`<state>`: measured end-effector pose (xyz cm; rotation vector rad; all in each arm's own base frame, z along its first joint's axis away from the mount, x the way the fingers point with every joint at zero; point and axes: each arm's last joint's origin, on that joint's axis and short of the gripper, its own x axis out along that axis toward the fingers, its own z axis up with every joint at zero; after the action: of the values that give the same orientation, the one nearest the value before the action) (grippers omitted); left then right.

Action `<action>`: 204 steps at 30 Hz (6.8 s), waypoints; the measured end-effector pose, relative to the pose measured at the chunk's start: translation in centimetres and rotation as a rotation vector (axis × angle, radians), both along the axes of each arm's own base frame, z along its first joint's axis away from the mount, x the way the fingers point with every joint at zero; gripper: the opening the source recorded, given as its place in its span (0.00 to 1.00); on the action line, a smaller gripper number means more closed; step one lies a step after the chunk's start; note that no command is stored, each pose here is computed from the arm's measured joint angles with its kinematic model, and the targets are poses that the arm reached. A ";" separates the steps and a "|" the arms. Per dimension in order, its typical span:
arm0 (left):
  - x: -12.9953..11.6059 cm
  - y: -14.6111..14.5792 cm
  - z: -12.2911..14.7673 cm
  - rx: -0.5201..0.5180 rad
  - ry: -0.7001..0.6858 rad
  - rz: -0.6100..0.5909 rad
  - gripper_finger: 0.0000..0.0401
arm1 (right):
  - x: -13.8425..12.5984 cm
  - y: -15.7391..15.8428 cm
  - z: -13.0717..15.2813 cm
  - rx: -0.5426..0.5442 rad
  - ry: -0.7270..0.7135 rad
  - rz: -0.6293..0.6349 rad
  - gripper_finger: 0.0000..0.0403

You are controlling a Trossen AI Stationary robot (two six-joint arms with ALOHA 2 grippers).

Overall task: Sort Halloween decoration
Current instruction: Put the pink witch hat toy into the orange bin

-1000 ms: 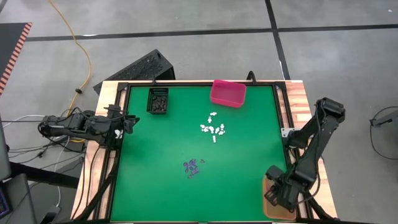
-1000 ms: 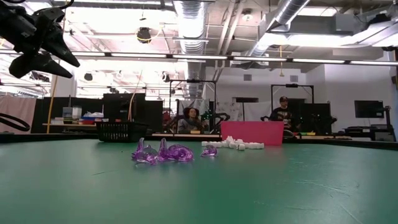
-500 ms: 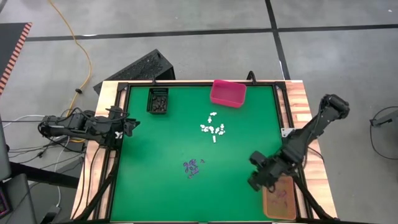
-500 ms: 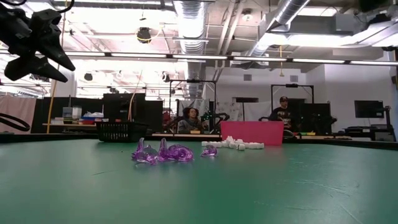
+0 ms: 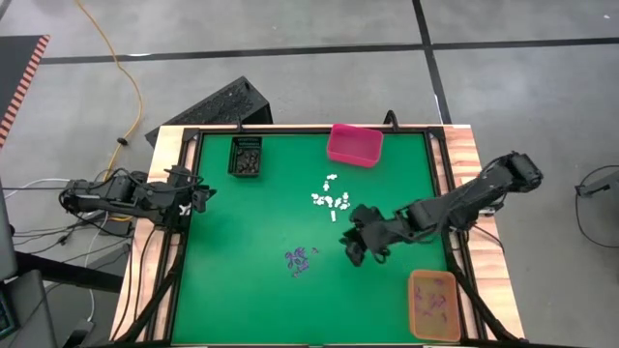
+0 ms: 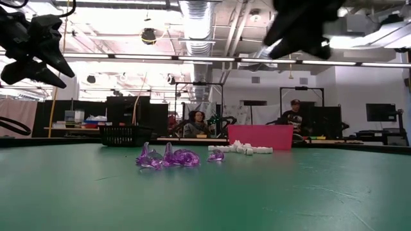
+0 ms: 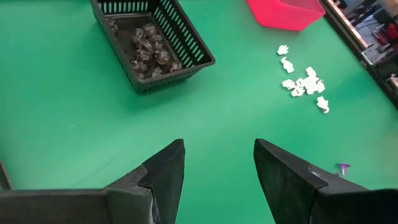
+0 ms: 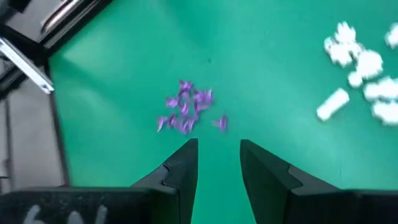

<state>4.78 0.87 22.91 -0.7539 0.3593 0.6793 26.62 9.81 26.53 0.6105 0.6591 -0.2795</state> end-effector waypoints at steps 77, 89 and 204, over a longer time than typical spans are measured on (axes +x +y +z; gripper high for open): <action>-0.2 0.2 -0.1 0.088 0.033 0.047 0.46 | 9.8 -0.3 -9.5 -0.231 0.190 0.040 0.38; -0.2 0.2 -0.1 0.089 0.033 0.047 0.46 | 9.8 -0.4 -9.5 -0.256 0.186 0.013 0.38; -0.2 0.2 -0.1 0.090 0.041 0.031 0.46 | 11.3 3.3 -12.5 -0.284 0.248 0.143 0.14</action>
<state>4.60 1.08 22.78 -0.6616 0.3528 0.7358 37.94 13.09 14.08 0.2570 0.8792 -0.3107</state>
